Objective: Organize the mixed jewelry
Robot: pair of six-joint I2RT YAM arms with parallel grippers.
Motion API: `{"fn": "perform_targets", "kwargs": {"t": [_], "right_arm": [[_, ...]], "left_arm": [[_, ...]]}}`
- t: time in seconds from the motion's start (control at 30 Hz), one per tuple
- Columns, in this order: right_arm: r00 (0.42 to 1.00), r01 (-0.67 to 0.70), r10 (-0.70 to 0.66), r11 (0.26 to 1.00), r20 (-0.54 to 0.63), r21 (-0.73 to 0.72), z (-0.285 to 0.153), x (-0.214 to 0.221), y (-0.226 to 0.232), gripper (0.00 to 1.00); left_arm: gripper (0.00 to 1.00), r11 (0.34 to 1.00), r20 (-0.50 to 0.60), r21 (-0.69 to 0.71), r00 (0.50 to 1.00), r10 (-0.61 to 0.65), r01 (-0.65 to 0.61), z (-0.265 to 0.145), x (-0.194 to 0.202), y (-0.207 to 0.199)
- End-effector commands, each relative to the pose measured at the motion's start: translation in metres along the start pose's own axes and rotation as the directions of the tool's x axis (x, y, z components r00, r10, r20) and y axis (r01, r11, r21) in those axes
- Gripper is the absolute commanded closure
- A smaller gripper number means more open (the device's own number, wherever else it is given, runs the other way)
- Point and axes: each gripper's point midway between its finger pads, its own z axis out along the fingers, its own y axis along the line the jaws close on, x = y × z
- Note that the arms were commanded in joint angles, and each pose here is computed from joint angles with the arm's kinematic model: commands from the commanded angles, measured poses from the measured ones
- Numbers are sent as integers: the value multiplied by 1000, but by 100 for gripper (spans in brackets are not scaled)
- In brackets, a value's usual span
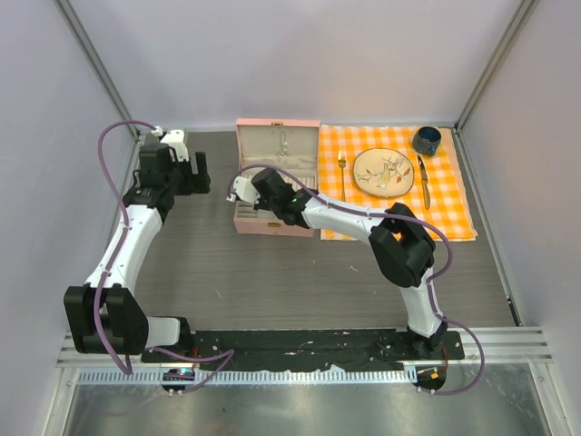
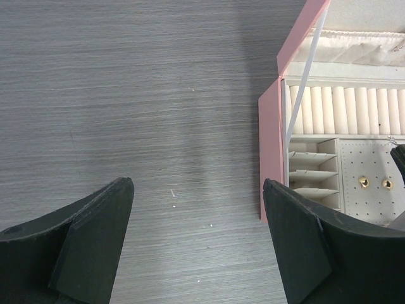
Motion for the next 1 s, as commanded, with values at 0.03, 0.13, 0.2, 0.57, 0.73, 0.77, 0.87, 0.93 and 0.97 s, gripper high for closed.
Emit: {"fn": "perform_targets", "kwargs": {"t": [0.03,0.13,0.2,0.57,0.73,0.77,0.87,0.93,0.97], "right_arm": [[999,-30,30,999,33,19,0,-13,-4,99],[999,-28,28,1000,27,12,1,-10,-1,99],[999,-27,27,1000,25,10,1,-9,0,99],[999,-29,29,1000,22,4,2,-8,3,99],[999,-28,28,1000,20,2,2,-6,4,99],[999,-26,26,1000,20,0,2,-6,4,99],[999,-27,27,1000,20,-2,2,-6,5,99],[999,-27,27,1000,18,-1,3,-6,5,99],[999,-28,28,1000,21,-1,3,-7,5,99]], "left_arm": [[12,1000,50,10,999,-6,5,-2,-13,0],[12,1000,50,13,999,-7,7,-2,-13,0],[12,1000,50,15,999,-7,7,-2,-13,-1],[12,1000,50,12,999,-9,8,-2,-13,1],[12,1000,52,12,999,-10,9,-2,-13,1],[12,1000,49,11,999,-10,9,-2,-12,1],[12,1000,49,11,999,-11,10,-2,-12,2],[12,1000,49,12,999,-11,10,-3,-12,1],[12,1000,50,12,999,-10,10,-3,-12,1]]}}
